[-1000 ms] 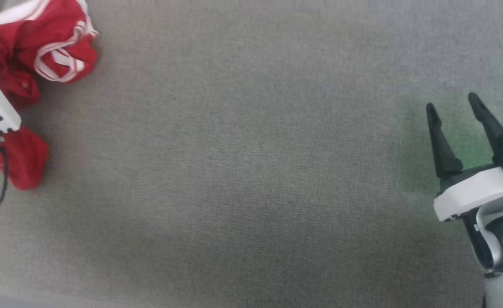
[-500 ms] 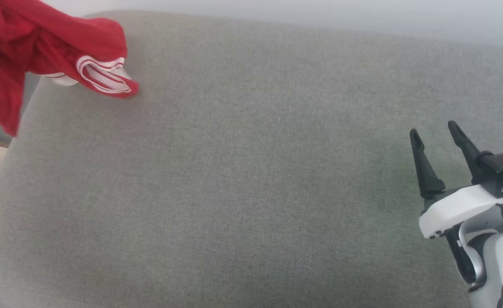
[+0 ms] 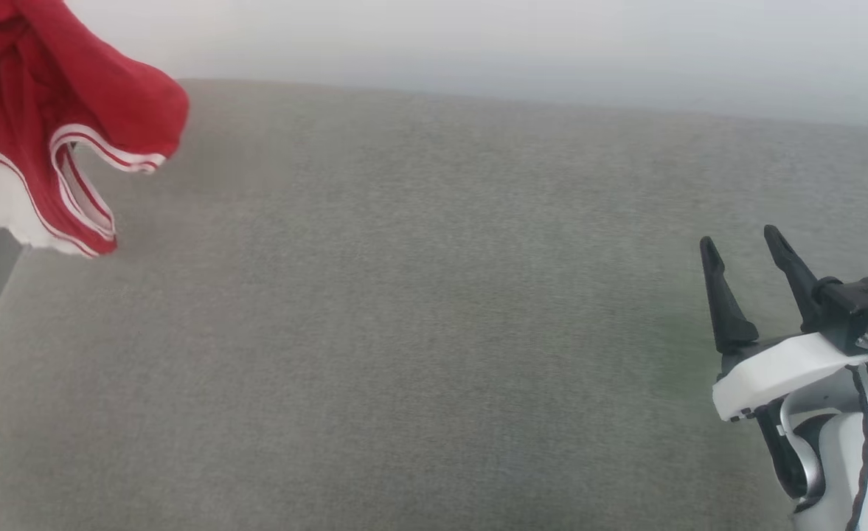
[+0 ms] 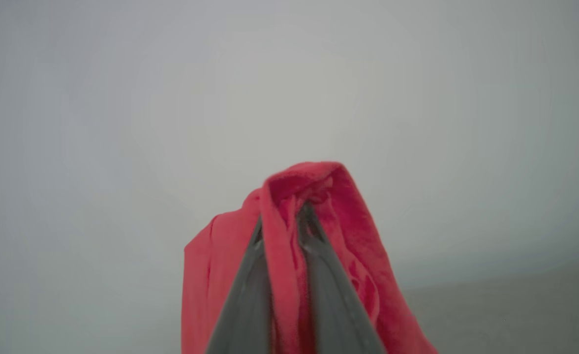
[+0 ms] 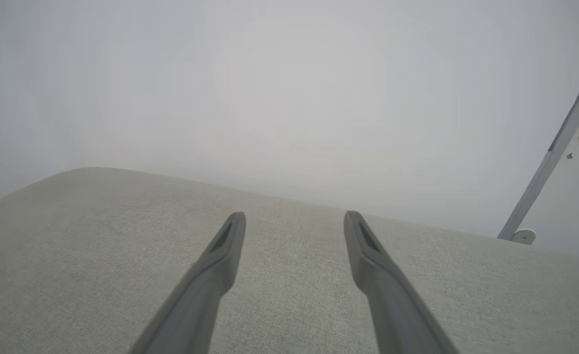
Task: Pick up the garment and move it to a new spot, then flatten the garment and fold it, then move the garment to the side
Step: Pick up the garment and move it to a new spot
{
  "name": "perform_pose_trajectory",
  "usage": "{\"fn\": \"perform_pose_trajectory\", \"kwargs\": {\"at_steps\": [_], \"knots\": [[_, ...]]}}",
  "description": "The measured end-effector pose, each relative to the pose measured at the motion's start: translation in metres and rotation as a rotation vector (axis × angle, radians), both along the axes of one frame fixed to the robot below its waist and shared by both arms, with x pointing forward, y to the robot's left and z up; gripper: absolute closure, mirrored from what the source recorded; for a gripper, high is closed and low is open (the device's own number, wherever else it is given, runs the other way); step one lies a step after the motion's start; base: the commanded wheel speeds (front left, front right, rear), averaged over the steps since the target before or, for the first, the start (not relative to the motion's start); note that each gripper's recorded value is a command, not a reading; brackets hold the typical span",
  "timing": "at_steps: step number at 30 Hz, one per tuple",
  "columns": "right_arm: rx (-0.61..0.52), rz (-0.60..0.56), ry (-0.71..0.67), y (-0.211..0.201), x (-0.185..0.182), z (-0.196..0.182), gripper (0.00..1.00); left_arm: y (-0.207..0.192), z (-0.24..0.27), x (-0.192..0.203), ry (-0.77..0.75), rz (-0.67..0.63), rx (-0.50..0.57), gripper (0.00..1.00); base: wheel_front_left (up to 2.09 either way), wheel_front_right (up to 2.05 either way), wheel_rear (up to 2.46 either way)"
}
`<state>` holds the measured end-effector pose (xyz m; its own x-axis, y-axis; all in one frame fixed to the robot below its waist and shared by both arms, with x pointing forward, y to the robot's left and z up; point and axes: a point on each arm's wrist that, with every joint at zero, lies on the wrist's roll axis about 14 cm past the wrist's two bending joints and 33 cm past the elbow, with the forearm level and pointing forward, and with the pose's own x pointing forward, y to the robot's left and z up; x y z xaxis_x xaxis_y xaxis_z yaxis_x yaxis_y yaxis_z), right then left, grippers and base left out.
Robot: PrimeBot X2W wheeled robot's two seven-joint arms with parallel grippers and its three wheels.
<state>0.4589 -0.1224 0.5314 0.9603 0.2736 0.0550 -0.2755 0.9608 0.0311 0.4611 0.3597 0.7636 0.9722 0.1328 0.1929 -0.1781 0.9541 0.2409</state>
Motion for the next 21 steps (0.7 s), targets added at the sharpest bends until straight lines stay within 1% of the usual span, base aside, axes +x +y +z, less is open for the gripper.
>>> {"fn": "perform_pose_trajectory", "kwargs": {"at_steps": [4,9,11,12,16,21], "knots": [[0.007,-0.053,-0.020,-0.019,-0.007,0.007,0.00,-0.033,0.014,-0.001,-0.022,-0.070,0.020,1.00,0.00,0.00,0.00],[0.010,-0.133,-0.043,-0.049,-0.018,0.014,0.00,-0.083,0.024,0.001,-0.039,-0.185,0.045,1.00,0.00,0.00,0.00],[0.008,-0.170,-0.050,-0.062,-0.023,0.016,0.00,-0.106,0.024,0.003,-0.036,-0.239,0.052,1.00,0.00,0.00,0.00],[0.006,-0.204,-0.057,-0.075,-0.028,0.018,0.00,-0.132,0.023,0.005,-0.036,-0.301,0.055,1.00,0.00,0.00,0.00],[0.009,-0.270,-0.066,-0.097,-0.039,0.021,0.00,-0.181,0.005,0.010,0.011,-0.417,0.051,1.00,0.00,0.00,0.00],[0.014,-0.346,-0.058,-0.122,-0.052,0.016,0.00,-0.236,-0.035,0.019,0.112,-0.550,0.024,1.00,0.00,0.00,0.00]]}}
